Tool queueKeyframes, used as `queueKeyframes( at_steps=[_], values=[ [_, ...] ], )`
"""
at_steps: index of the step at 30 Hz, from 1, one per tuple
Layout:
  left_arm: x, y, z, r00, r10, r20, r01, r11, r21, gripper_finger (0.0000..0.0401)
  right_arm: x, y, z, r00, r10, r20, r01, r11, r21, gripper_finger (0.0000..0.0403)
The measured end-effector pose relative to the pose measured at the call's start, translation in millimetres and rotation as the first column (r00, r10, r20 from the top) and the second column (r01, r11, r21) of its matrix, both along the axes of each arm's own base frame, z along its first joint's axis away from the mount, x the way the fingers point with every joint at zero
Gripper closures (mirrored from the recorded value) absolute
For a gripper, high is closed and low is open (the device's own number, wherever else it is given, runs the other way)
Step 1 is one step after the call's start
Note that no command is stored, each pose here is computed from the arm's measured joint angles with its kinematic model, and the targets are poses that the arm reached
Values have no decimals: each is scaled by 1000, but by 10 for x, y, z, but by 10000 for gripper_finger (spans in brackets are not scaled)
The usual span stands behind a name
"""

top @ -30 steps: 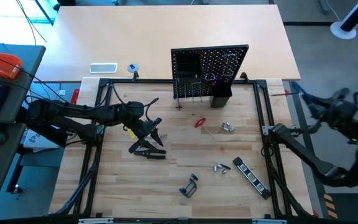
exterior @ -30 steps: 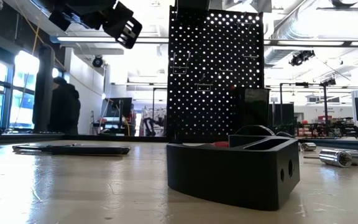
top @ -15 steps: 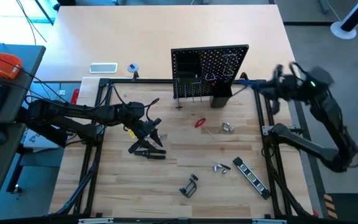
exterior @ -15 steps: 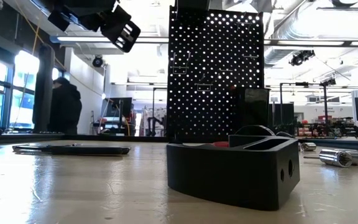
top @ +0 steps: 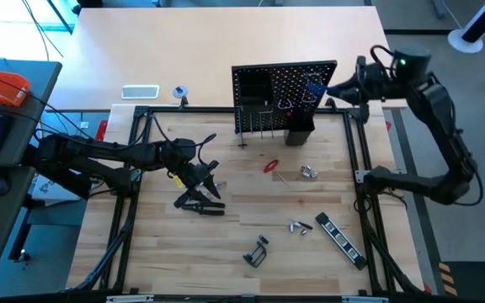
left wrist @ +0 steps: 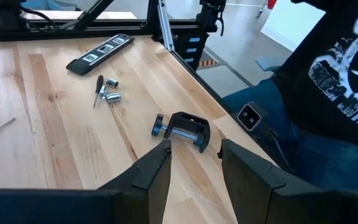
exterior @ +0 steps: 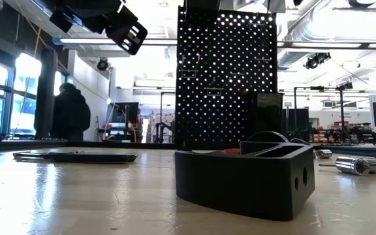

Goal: Hang tools onto peg board
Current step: Hang the blue pick tool on the top hook on the peg board

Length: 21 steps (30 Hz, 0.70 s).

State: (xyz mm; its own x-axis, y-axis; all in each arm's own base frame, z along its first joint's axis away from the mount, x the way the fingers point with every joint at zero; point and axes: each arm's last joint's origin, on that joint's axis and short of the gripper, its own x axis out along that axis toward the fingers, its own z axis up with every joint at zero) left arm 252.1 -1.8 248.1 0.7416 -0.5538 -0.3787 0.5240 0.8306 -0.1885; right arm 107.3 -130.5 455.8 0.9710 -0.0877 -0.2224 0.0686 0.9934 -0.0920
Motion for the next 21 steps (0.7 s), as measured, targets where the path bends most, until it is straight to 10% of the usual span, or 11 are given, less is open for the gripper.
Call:
queueKeyframes(
  at_steps=[21],
  values=[
    [-5,6,-16,1000,10,-3,-10,999,32,268,21,-335,42,999,-13,-32,14,1000,24,392]
  ],
)
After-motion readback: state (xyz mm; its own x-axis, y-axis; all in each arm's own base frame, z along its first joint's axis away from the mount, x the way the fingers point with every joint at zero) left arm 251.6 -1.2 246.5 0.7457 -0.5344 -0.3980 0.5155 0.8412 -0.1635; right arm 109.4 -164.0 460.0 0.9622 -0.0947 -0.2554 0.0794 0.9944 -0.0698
